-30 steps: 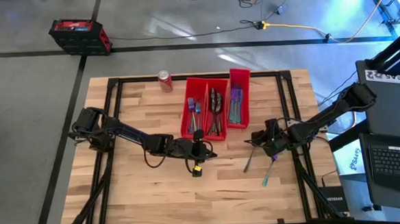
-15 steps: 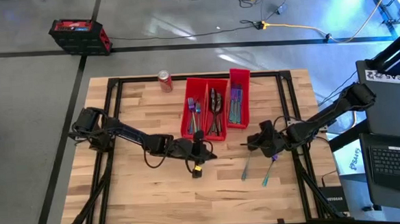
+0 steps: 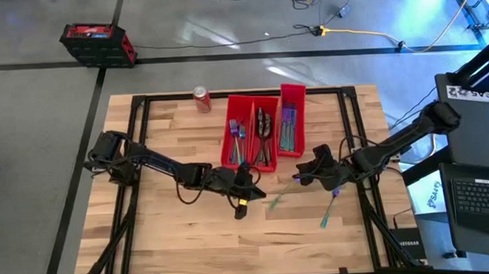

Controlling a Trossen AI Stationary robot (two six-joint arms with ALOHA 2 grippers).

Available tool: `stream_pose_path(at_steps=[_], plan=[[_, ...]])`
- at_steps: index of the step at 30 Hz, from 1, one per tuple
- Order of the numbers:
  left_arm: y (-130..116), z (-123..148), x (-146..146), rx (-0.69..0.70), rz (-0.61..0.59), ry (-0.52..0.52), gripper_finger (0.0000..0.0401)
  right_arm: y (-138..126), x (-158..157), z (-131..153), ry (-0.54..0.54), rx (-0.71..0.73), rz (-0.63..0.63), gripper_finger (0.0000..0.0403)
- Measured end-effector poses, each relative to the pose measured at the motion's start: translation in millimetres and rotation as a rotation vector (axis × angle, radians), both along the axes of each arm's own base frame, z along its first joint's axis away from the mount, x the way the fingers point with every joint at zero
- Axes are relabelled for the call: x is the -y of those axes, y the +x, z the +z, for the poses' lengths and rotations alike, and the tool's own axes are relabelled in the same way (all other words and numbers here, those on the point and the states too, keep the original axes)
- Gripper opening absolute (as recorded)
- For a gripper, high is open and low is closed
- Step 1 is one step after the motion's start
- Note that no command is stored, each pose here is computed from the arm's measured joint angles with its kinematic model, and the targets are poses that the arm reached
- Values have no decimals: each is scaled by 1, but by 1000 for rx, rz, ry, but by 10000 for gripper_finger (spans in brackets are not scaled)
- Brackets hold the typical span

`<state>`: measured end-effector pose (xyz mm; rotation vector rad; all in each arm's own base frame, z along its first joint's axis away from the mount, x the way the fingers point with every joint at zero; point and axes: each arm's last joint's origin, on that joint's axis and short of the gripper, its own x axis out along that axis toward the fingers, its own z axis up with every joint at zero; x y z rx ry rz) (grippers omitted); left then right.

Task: Sort silverware
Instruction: Put the purple fork into the left red bin

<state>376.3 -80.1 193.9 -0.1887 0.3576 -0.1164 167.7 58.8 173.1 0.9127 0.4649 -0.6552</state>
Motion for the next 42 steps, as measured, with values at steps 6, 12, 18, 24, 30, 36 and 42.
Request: stream_pose_path(at_steps=[6, 12, 18, 24, 30, 36, 42], plan=[[0, 0, 1, -5, 0, -4, 47, -2, 2, 2, -19, 0, -12, 0], [-1, -3, 1, -29, -2, 7, 60, -2, 1, 1, -10, -3, -4, 0], [-3, -9, 0, -90, 28, -19, 61, -2, 1, 2, -8, -2, -3, 0], [-3, -20, 0, -122, 48, -50, 61, -2, 1, 1, -8, -4, -2, 0], [-2, -48, 14, -211, -34, -76, 61, -3, 1, 0, 0, -25, 15, 0], [-2, -63, 23, -246, -40, -82, 61, -8, 0, -5, 43, -140, 102, 1], [-1, -65, 22, -244, 34, -122, 61, -9, -1, -7, 86, -172, 139, 28]])
